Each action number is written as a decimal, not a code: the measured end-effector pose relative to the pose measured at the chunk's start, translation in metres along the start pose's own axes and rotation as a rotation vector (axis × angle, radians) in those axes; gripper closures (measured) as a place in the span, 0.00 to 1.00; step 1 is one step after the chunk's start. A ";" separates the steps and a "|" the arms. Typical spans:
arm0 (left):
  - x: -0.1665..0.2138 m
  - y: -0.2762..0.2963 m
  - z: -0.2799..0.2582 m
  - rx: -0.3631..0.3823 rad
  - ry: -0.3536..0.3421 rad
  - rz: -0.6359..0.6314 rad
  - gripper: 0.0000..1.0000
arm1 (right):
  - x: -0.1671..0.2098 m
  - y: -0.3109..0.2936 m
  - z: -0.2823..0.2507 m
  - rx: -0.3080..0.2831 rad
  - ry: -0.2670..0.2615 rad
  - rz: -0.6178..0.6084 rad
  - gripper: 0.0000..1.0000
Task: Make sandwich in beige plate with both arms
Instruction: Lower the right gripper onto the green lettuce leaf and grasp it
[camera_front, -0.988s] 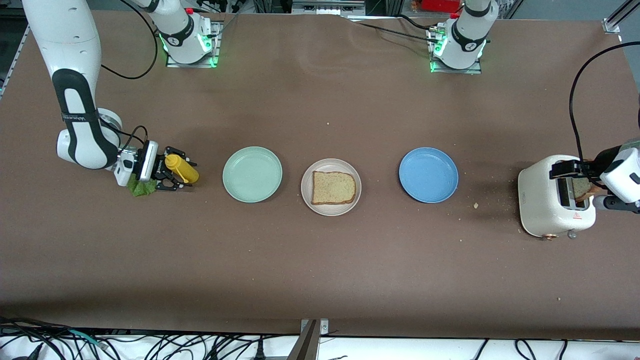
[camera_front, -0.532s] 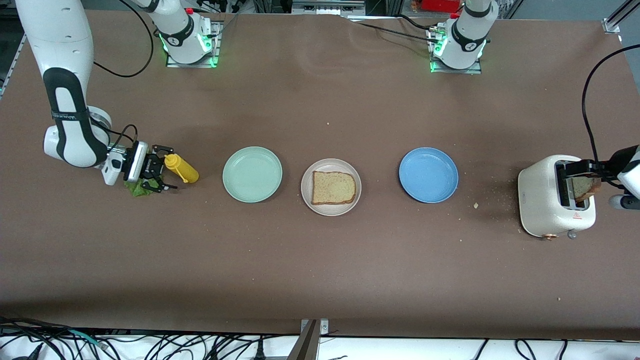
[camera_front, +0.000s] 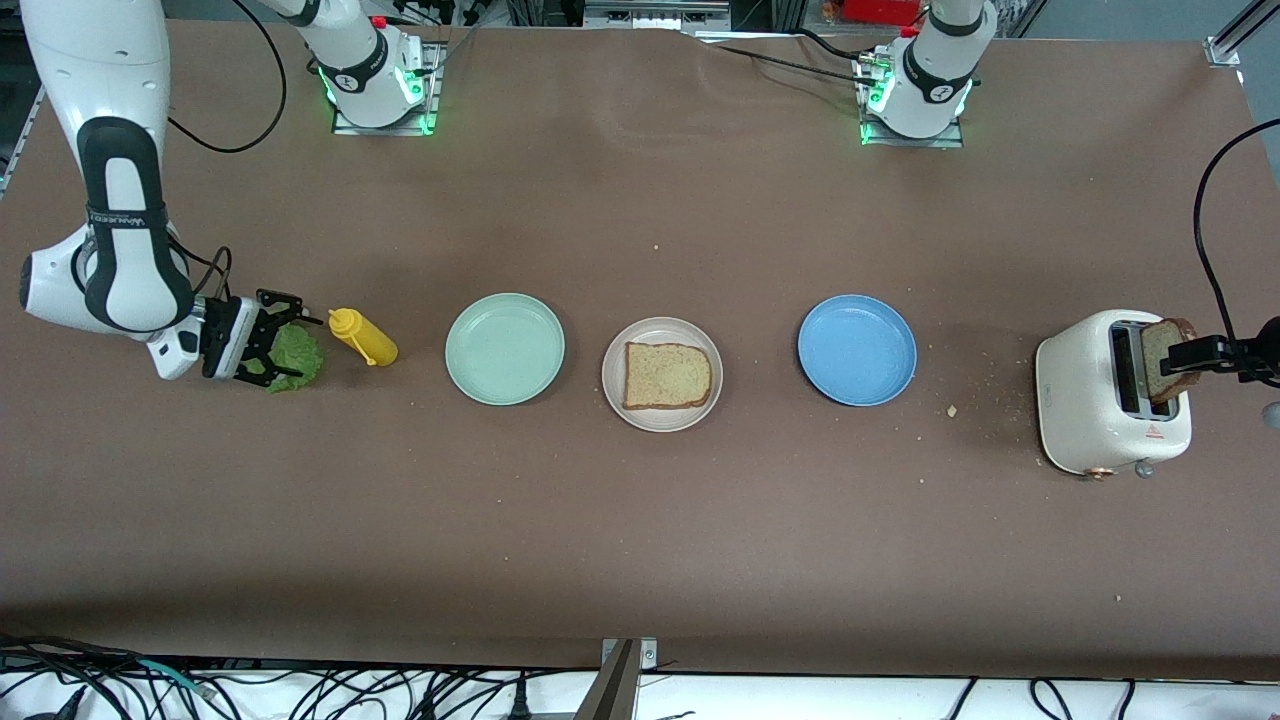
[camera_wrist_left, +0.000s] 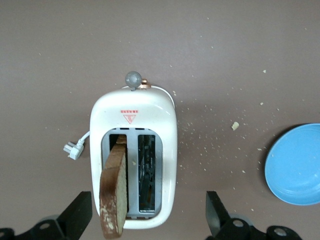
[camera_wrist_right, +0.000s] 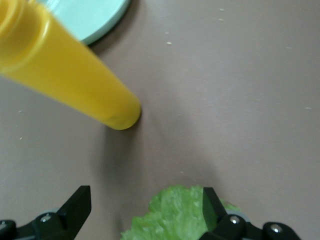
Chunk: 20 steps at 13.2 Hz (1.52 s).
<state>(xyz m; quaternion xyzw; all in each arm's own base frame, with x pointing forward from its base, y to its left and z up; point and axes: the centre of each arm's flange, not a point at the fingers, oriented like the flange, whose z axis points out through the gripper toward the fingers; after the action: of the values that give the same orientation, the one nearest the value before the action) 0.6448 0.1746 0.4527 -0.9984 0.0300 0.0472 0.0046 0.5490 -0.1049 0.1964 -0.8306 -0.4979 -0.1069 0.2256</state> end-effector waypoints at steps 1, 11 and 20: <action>0.000 -0.006 0.006 0.007 0.024 0.004 0.00 | 0.014 -0.002 -0.007 -0.033 -0.043 0.034 0.01; -0.044 -0.014 0.035 0.052 0.171 0.034 0.00 | 0.040 -0.023 -0.045 -0.300 -0.336 0.566 0.00; -0.049 -0.013 0.036 0.044 0.151 0.048 0.00 | 0.051 -0.023 0.008 -0.402 -0.424 0.724 0.00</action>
<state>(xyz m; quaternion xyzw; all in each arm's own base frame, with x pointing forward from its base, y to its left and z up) 0.5932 0.1912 0.4219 -0.9978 0.0551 -0.0287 0.0230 0.5529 -0.0523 0.2160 -0.9817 -0.1805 0.0565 -0.0236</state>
